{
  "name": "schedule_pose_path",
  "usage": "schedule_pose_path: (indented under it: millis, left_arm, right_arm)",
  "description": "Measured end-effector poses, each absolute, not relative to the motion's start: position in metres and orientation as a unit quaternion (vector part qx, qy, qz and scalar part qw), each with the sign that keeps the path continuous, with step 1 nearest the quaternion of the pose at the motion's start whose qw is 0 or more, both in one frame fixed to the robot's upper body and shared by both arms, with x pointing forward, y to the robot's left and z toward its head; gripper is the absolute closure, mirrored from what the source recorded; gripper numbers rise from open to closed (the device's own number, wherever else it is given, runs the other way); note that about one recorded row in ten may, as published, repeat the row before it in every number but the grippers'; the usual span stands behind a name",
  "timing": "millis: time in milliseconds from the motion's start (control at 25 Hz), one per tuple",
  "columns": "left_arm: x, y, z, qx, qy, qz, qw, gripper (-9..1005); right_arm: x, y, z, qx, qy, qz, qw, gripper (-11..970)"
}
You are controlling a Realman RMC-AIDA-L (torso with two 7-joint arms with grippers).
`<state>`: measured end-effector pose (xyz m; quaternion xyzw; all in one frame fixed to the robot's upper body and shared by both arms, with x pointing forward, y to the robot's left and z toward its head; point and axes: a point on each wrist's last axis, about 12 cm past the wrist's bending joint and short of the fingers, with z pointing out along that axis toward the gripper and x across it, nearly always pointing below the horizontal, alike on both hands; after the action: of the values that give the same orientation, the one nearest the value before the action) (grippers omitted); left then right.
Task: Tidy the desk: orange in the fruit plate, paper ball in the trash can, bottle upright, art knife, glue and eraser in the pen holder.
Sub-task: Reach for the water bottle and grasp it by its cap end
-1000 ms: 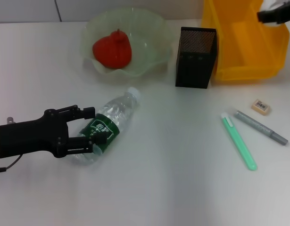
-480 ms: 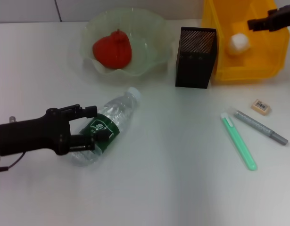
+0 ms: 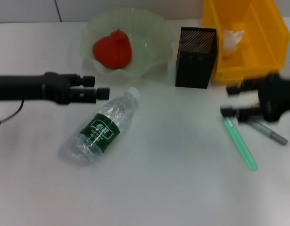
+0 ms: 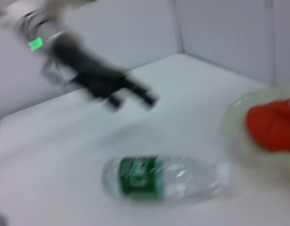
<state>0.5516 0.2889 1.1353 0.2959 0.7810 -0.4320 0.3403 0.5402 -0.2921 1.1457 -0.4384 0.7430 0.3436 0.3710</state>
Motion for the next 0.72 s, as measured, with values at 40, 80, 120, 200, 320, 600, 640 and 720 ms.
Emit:
schedule_pose_path:
  millis: [40, 80, 120, 200, 320, 600, 640, 720]
  left_arm:
    - [0.560, 0.284, 1.143, 0.289, 0.797, -0.417, 0.329, 155]
    - [0.572, 0.275, 1.150, 0.277, 0.817, -0.401, 0.307, 155]
    - [0.572, 0.275, 1.150, 0.277, 0.817, -0.401, 0.307, 155]
    - [0.587, 0.259, 1.157, 0.266, 0.844, -0.379, 0.272, 155]
    - [0.603, 0.233, 1.162, 0.268, 0.877, -0.329, 0.224, 156]
    - [0.621, 0.188, 1.151, 0.272, 0.912, -0.247, 0.185, 155]
    - [0.623, 0.180, 1.147, 0.275, 0.914, -0.231, 0.187, 155]
    - [0.623, 0.173, 1.143, 0.277, 0.915, -0.223, 0.189, 155]
  right_arm:
    - [0.534, -0.293, 1.135, -0.439, 0.740, 0.354, 0.366, 318]
    - [0.529, -0.293, 1.124, -0.438, 0.737, 0.364, 0.364, 318]
    - [0.524, -0.293, 1.113, -0.434, 0.735, 0.375, 0.361, 318]
    - [0.517, -0.292, 1.097, -0.426, 0.731, 0.392, 0.363, 318]
    - [0.511, -0.293, 1.082, -0.409, 0.724, 0.407, 0.379, 318]
    - [0.503, -0.300, 1.071, -0.389, 0.726, 0.407, 0.395, 318]
    - [0.503, -0.301, 1.070, -0.387, 0.727, 0.406, 0.395, 319]
    - [0.502, -0.301, 1.069, -0.382, 0.730, 0.405, 0.396, 319]
